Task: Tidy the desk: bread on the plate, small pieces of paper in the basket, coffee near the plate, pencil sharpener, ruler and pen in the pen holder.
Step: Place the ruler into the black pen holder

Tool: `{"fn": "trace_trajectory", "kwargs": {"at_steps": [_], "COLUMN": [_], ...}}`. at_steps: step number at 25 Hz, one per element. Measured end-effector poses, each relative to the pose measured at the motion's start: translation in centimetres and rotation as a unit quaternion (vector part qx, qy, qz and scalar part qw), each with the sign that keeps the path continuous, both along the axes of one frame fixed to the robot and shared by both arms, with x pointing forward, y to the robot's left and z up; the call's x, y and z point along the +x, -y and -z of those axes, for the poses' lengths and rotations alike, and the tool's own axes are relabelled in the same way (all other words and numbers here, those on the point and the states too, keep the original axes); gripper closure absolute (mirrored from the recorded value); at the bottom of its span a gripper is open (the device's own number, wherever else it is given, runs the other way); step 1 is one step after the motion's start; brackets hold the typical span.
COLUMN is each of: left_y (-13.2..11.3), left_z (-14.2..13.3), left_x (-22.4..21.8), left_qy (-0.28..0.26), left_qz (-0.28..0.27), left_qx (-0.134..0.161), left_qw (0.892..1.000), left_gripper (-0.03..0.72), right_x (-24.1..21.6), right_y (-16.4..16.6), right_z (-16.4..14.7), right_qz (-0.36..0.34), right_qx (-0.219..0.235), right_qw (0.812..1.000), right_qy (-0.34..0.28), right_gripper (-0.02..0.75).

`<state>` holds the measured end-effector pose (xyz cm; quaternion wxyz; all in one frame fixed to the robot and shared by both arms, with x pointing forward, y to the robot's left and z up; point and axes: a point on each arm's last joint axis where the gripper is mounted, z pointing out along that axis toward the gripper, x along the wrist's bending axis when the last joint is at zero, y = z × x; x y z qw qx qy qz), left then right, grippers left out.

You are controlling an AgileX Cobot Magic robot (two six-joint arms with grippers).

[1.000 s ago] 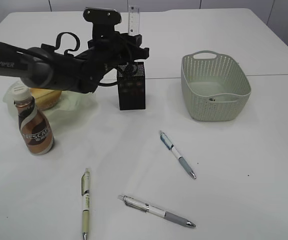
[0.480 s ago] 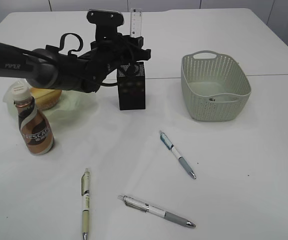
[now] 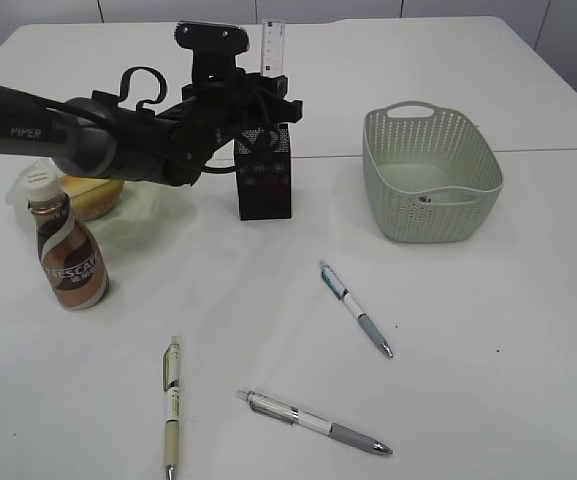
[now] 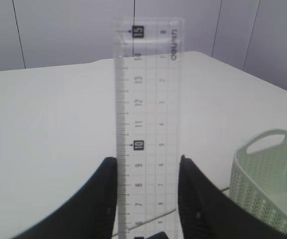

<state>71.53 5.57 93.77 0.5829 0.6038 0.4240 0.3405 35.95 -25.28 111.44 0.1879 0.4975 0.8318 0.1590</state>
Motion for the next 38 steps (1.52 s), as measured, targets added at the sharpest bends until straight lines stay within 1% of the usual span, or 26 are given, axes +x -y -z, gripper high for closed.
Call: {"fn": "trace_trajectory", "kwargs": {"at_steps": [3, 7, 9, 13, 16, 20, 23, 26, 29, 31, 34, 38], "left_y": [0.0, 0.0, -0.1, -0.1, -0.1, -0.2, -0.4, -0.7, -1.1, -1.3, -2.0, -3.3], "left_z": [0.0, 0.1, 0.1, 0.3, 0.3, -1.9, -4.5, -7.0, -9.2, -9.9, -11.4, -13.3], "left_x": [0.0, 0.0, 0.0, 0.0, -0.1, -0.5, -1.1, -1.9, -3.0, -3.9, -5.5, -7.9], "left_qy": [-0.002, -0.006, -0.01, -0.021, -0.042, -0.057, -0.066, -0.086, -0.116, -0.151, -0.206, -0.271], "left_qz": [0.0, 0.0, -0.004, -0.01, -0.008, -0.002, 0.003, 0.01, 0.022, 0.03, 0.041, 0.048], "left_qx": [0.001, 0.002, -0.004, -0.009, -0.002, 0.002, 0.004, 0.011, 0.033, 0.056, 0.096, 0.157], "left_qw": [1.0, 1.0, 1.0, 1.0, 0.999, 0.998, 0.998, 0.996, 0.992, 0.986, 0.973, 0.948], "left_gripper": [0.406, 0.356, 0.336, 0.327, 0.327, 0.326, 0.326, 0.326, 0.326, 0.326, 0.326, 0.324], "right_x": [0.0, 0.0, 0.0, 0.0, 0.0, 0.0, 0.0, 0.0, 0.5, 1.1, 2.8, 5.8], "right_y": [0.0, 0.0, 0.0, 0.0, 0.0, 0.0, 0.0, 0.0, -0.2, -0.5, -1.6, -3.4], "right_z": [0.0, 0.0, 0.0, 0.0, 0.0, 0.0, 0.0, -0.3, -0.8, -1.1, -1.3, -1.1], "right_qz": [0.0, 0.0, 0.0, 0.0, 0.0, 0.0, 0.0, 0.0, 0.02, 0.038, 0.051, 0.08], "right_qx": [-0.001, -0.002, -0.002, -0.002, -0.002, -0.002, -0.001, 0.0, 0.012, 0.021, 0.032, 0.042], "right_qw": [1.0, 1.0, 1.0, 1.0, 1.0, 1.0, 1.0, 1.0, 1.0, 0.999, 0.998, 0.994], "right_qy": [0.0, 0.001, 0.001, 0.001, 0.001, 0.001, 0.002, 0.006, 0.006, -0.001, -0.021, -0.056], "right_gripper": [0.333, 0.332, 0.332, 0.332, 0.333, 0.333, 0.332, 0.332, 0.332, 0.333, 0.332, 0.332]}}
